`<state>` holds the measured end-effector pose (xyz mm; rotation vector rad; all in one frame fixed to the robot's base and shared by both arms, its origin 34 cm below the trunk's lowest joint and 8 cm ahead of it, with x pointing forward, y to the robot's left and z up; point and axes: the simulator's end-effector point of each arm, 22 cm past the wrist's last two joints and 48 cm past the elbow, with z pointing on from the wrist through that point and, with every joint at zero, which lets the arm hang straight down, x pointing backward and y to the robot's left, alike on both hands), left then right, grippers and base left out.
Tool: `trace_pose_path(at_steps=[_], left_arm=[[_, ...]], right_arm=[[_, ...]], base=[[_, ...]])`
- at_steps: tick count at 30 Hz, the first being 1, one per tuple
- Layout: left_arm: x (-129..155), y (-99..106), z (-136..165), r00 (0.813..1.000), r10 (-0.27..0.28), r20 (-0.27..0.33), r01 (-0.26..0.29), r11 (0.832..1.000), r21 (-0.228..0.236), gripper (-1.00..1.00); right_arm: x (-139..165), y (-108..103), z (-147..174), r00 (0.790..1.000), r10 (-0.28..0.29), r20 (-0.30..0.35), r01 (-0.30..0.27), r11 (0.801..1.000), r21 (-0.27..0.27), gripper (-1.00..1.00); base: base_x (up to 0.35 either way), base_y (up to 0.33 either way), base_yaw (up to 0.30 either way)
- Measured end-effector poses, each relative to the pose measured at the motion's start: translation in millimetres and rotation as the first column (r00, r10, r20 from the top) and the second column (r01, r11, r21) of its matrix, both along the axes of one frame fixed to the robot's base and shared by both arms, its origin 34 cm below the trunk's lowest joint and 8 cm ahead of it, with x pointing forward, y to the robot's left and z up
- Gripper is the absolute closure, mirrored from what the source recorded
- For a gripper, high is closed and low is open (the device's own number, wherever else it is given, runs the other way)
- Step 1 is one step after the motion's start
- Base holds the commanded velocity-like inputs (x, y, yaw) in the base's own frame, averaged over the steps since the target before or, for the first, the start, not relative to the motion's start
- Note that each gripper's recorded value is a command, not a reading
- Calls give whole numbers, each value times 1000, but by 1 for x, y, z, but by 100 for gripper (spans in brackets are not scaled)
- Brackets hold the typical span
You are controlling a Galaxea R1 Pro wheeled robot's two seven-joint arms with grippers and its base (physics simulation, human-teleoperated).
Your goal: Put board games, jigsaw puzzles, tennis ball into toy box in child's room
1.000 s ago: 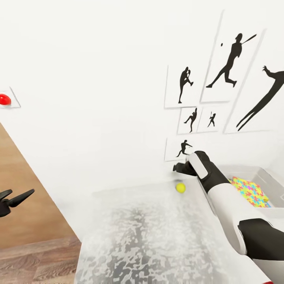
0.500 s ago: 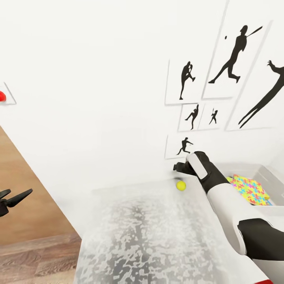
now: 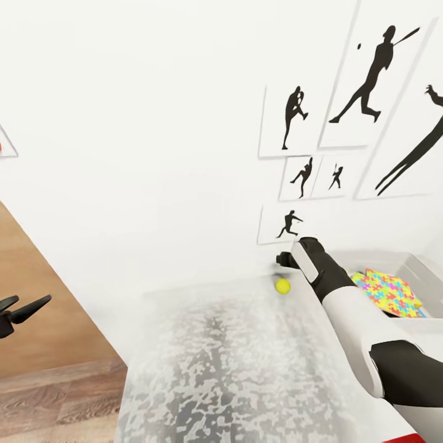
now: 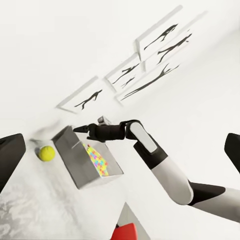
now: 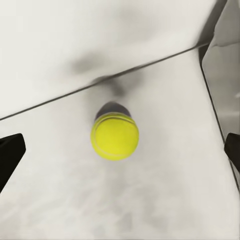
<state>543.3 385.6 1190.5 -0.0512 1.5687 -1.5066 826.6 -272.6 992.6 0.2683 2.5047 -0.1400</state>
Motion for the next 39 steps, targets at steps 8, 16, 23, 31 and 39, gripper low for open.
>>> trace_pose_path(at_steps=[8,16,23,31,39], left_arm=[[4,1,-7,1000,15,20,-16,999,33,-100],[6,1,-12,1000,17,11,-17,999,36,-100],[8,2,-18,1000,18,-1,-18,999,37,-100],[11,2,-23,1000,18,-14,-17,999,37,-100],[13,2,-29,999,18,-27,-17,999,37,-100]], right_arm=[[0,8,-10,1000,10,-11,-10,1000,5,-100],[0,12,-19,1000,16,-24,-15,1000,6,-100],[0,12,-27,999,16,-35,-15,1000,6,-100],[-1,12,-37,999,16,-48,-15,1000,6,-100],[-1,13,-46,998,15,-59,-15,1000,7,-100]], base=[[0,0,0],[0,0,0],[0,0,0],[0,0,0],[0,0,0]])
